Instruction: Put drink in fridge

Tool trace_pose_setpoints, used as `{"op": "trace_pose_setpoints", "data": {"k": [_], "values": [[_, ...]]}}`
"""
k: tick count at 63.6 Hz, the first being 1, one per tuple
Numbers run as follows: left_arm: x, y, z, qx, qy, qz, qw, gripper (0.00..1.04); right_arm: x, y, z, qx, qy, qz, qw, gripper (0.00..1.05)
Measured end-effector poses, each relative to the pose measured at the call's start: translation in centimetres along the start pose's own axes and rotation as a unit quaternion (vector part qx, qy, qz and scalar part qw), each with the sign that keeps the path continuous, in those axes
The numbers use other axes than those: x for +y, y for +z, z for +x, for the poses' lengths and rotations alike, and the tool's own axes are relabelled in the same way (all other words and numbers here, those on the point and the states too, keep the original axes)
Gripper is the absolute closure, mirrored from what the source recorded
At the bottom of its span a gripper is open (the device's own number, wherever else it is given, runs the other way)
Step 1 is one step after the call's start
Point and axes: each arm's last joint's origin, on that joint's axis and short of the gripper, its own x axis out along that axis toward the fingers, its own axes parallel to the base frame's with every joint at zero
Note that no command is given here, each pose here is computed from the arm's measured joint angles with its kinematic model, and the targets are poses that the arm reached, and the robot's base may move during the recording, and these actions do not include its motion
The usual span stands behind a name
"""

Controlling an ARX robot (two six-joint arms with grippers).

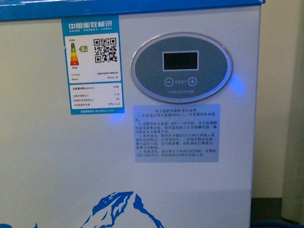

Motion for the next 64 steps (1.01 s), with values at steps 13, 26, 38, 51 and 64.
{"op": "trace_pose_setpoints", "data": {"k": [13, 26, 38, 51, 64], "values": [[0.0, 0.0, 0.0, 0.0, 0.0, 0.0, 1.0, 0.08, -0.3, 0.9, 5.9, 0.065, 0.014, 0.003, 0.998, 0.07], [0.0, 0.0, 0.0, 0.0, 0.0, 0.0, 1.0, 0.08, 1.0, -0.2, 15.8, 0.122, 0.009, -0.015, 0.992, 0.07], [0.0, 0.0, 0.0, 0.0, 0.0, 0.0, 1.0, 0.08, 3.3, -3.7, 23.6, 0.168, 0.013, -0.037, 0.985, 0.07], [0.0, 0.0, 0.0, 0.0, 0.0, 0.0, 1.0, 0.08, 4.7, -7.0, 29.1, 0.196, 0.01, -0.052, 0.979, 0.07], [0.0, 0.0, 0.0, 0.0, 0.0, 0.0, 1.0, 0.08, 5.6, -9.6, 33.7, 0.219, 0.005, -0.049, 0.974, 0.07]]}}
